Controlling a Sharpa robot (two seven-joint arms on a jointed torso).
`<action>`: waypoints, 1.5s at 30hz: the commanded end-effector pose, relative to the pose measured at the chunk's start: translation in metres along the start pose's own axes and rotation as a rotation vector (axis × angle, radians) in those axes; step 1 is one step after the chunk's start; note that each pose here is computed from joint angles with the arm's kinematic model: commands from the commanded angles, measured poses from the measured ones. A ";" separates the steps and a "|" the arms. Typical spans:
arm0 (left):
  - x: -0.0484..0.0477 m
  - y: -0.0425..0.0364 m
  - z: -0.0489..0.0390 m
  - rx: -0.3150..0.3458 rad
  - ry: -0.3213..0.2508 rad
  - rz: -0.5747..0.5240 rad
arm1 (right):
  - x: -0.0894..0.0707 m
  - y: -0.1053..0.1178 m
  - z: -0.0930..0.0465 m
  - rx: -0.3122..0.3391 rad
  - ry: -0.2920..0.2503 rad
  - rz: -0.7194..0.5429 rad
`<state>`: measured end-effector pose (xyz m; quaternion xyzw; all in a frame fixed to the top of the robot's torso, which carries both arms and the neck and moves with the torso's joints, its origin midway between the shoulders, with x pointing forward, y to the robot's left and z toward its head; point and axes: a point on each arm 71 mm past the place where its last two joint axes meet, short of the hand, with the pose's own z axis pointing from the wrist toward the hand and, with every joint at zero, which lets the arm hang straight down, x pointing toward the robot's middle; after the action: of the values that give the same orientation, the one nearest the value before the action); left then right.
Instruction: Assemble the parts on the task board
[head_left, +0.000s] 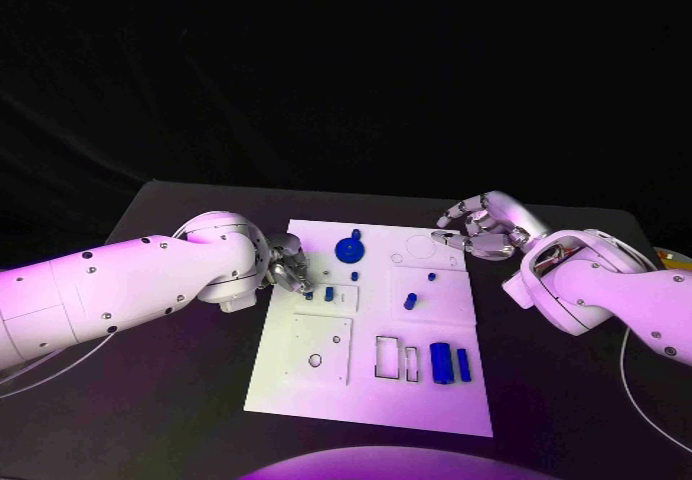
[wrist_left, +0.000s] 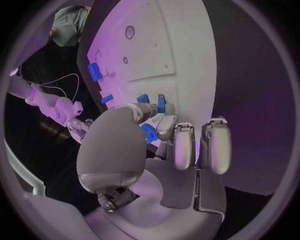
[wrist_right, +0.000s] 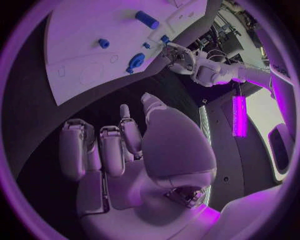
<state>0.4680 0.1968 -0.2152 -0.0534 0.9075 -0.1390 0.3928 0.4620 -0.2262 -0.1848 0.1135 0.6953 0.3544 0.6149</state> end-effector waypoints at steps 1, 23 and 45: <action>0.0022 -0.0012 0.0003 -0.005 0.018 0.027 | 0.001 0.001 0.000 -0.008 0.011 -0.009; 0.0063 -0.0024 0.0013 -0.007 0.038 0.046 | 0.002 0.000 0.000 -0.005 0.013 -0.008; 0.0079 -0.0022 0.0038 -0.011 0.051 0.036 | 0.002 -0.002 -0.001 0.001 0.013 -0.008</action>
<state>0.4675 0.1934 -0.2193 -0.0406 0.9126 -0.1311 0.3851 0.4618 -0.2272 -0.1872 0.1149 0.6967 0.3528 0.6139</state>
